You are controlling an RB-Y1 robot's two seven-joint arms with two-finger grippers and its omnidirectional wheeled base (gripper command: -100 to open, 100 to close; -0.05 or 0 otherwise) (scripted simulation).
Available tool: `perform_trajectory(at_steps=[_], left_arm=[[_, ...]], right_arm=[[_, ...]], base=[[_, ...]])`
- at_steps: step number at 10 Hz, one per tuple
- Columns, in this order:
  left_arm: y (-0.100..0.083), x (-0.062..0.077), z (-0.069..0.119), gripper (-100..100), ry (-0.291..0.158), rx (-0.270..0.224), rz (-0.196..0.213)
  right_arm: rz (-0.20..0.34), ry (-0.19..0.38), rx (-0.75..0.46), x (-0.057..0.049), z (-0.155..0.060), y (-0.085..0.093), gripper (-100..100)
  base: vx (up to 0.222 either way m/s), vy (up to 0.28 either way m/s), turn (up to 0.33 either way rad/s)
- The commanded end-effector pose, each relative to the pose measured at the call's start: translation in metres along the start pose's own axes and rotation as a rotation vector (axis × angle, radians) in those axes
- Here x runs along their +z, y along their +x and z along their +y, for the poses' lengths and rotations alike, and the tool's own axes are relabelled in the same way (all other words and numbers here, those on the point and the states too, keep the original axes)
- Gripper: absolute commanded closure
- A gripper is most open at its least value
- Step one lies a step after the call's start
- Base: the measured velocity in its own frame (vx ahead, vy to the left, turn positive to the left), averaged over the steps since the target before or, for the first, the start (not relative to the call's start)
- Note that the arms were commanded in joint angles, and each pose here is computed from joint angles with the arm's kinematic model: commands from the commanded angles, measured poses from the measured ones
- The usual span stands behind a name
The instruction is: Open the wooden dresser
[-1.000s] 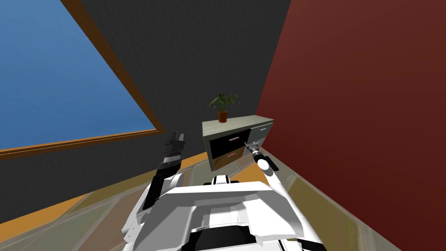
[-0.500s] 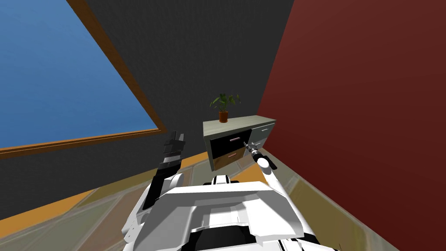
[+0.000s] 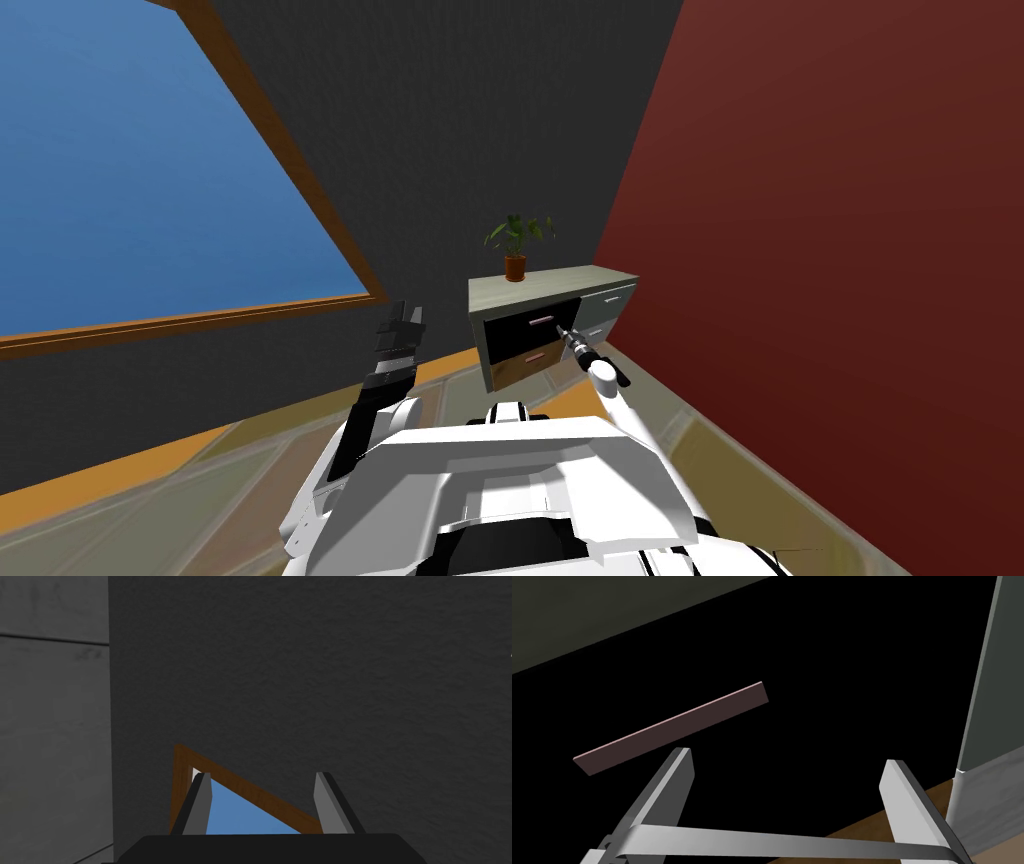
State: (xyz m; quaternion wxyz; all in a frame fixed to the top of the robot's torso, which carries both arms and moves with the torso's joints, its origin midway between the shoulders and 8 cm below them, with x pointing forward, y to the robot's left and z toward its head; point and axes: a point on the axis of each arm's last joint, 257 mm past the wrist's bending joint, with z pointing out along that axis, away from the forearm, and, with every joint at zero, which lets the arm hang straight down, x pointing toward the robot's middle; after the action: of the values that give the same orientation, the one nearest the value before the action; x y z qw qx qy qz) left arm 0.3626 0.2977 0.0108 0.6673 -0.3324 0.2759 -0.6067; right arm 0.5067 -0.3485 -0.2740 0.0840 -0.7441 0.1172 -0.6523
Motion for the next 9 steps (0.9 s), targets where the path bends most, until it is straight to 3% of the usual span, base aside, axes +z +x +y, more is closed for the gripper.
perform_trajectory(at_steps=[1,6,7,9], left_arm=[[0.0,0.0,0.0,0,0.0,0.0,0.0],[0.0,0.0,0.0,0,0.0,0.0,0.0],[0.0,0.0,0.0,0,0.0,0.0,0.0],[0.0,0.0,0.0,0,0.0,0.0,0.0]], right_arm=[[-0.018,0.019,0.115,0.005,-0.005,-0.008,-100],[-0.059,0.063,0.379,0.017,-0.021,-0.026,-100],[-0.058,0.063,0.385,0.017,-0.021,-0.025,-100],[-0.081,0.091,0.536,0.024,-0.037,-0.036,-100]], base=[[0.003,-0.009,0.037],[0.004,-0.009,0.044],[0.005,-0.009,0.033],[0.004,-0.011,0.066]])
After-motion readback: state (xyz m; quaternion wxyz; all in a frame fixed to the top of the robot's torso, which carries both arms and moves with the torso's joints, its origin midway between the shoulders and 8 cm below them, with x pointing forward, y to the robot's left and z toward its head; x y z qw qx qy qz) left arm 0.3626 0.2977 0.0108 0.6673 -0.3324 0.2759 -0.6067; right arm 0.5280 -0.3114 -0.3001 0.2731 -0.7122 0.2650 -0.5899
